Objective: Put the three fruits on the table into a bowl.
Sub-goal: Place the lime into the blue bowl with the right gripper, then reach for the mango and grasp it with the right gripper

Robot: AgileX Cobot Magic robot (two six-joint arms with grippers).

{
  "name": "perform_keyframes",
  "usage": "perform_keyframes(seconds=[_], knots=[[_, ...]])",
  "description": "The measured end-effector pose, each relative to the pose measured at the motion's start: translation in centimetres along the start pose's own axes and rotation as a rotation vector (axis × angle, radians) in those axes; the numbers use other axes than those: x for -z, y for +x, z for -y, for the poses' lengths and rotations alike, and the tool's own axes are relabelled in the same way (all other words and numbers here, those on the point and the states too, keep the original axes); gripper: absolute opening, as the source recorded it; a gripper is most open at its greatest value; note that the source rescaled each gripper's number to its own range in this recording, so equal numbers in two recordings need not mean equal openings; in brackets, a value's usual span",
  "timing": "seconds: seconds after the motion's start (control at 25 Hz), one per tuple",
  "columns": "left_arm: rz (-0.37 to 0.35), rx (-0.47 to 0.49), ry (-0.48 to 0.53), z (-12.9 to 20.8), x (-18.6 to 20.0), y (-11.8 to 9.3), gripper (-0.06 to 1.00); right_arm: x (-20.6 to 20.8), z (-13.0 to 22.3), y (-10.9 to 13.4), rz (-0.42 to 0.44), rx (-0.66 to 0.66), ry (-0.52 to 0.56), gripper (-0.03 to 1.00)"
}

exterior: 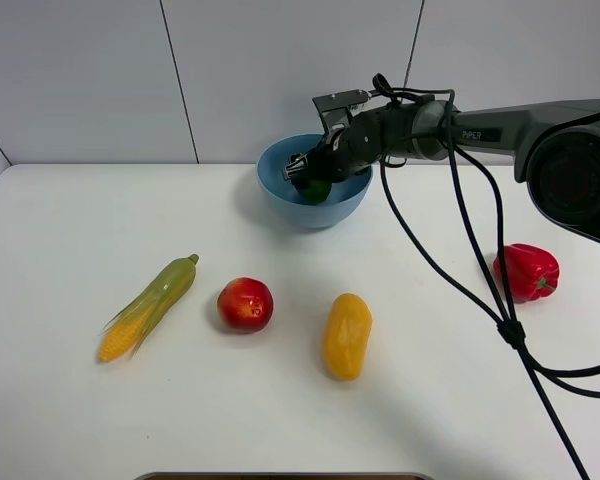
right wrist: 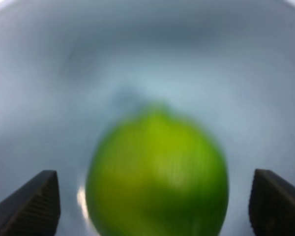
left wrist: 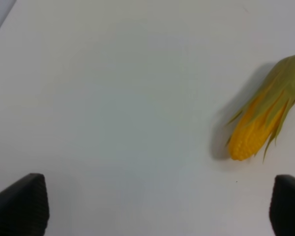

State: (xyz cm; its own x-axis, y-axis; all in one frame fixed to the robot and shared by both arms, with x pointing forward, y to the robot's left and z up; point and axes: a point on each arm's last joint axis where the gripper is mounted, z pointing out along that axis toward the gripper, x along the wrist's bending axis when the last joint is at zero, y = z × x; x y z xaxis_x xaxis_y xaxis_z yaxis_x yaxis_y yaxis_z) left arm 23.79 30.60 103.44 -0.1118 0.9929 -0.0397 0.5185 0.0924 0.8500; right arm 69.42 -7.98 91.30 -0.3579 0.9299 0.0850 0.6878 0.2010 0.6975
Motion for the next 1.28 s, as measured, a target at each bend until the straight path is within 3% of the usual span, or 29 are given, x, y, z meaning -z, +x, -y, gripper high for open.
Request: perform_keyframes(seconds=[0.28, 0.48, 0.96, 1.08, 1.28], knots=[[0.000, 0.000, 0.000, 0.0, 0.0, 0.0, 1.00, 0.0, -0.1, 0.1, -0.009, -0.032, -0.004, 0.85], [0.000, 0.000, 0.000, 0.0, 0.0, 0.0, 1.00, 1.7, -1.4, 0.7, -0.022, -0.027, -0.041, 0.88], [0.000, 0.000, 0.000, 0.0, 0.0, 0.0, 1.00, 13.2, -7.1, 1.5, -0.032, -0.091, -0.109, 0.88], [0.000, 0.000, 0.000, 0.0, 0.0, 0.0, 1.00, 16.5, -7.7, 1.6, -0.028, -0.127, -0.094, 0.88], [0.000, 0.000, 0.000, 0.0, 0.0, 0.0, 1.00, 21.2, -7.3, 2.5, -0.013, -0.142, 0.023, 0.88]])
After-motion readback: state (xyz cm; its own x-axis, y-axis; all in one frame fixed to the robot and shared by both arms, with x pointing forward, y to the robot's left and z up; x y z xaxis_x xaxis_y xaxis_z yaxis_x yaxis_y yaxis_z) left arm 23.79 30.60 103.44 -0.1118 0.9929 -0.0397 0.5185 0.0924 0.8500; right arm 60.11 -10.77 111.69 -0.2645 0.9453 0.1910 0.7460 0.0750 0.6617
